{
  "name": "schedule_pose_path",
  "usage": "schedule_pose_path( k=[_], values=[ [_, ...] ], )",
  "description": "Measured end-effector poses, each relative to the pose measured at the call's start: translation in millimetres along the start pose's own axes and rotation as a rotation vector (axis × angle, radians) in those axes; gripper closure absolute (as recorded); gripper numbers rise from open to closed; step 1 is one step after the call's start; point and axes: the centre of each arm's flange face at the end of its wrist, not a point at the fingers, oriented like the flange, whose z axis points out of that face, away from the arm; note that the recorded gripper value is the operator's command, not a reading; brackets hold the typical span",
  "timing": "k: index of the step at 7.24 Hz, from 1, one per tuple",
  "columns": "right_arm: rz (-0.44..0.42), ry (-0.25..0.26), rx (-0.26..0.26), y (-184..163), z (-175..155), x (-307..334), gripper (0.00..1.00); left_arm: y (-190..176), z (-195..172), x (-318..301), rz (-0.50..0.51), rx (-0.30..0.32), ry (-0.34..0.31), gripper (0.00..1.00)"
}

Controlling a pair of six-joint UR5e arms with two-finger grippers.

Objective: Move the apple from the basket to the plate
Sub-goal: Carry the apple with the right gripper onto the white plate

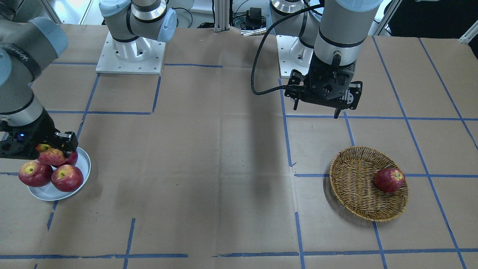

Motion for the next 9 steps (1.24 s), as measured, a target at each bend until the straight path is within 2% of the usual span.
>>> schedule_pose_path(
  k=[2, 5, 6, 7, 8, 9],
  values=[
    [-0.025, -0.019, -0.015, -1, 28, 40, 0.49, 0, 0, 0, 0.000, 0.000, -0.001, 0.01],
    [-0.033, -0.029, -0.033, -8, 62, 48, 0.48, 0, 0, 0, -0.001, 0.001, 0.000, 0.01],
    [-0.034, -0.030, -0.037, -8, 65, 47, 0.43, 0, 0, 0, -0.001, 0.001, 0.001, 0.01],
    [-0.034, -0.031, -0.042, -7, 67, 47, 0.13, 0, 0, 0, -0.001, 0.001, 0.001, 0.01],
    [-0.034, -0.032, -0.047, -6, 70, 47, 0.01, 0, 0, 0, -0.001, 0.001, 0.001, 0.01],
    [-0.034, -0.034, -0.053, -6, 74, 47, 0.00, 0, -1, 0, -0.001, 0.002, 0.001, 0.01]
  ],
)
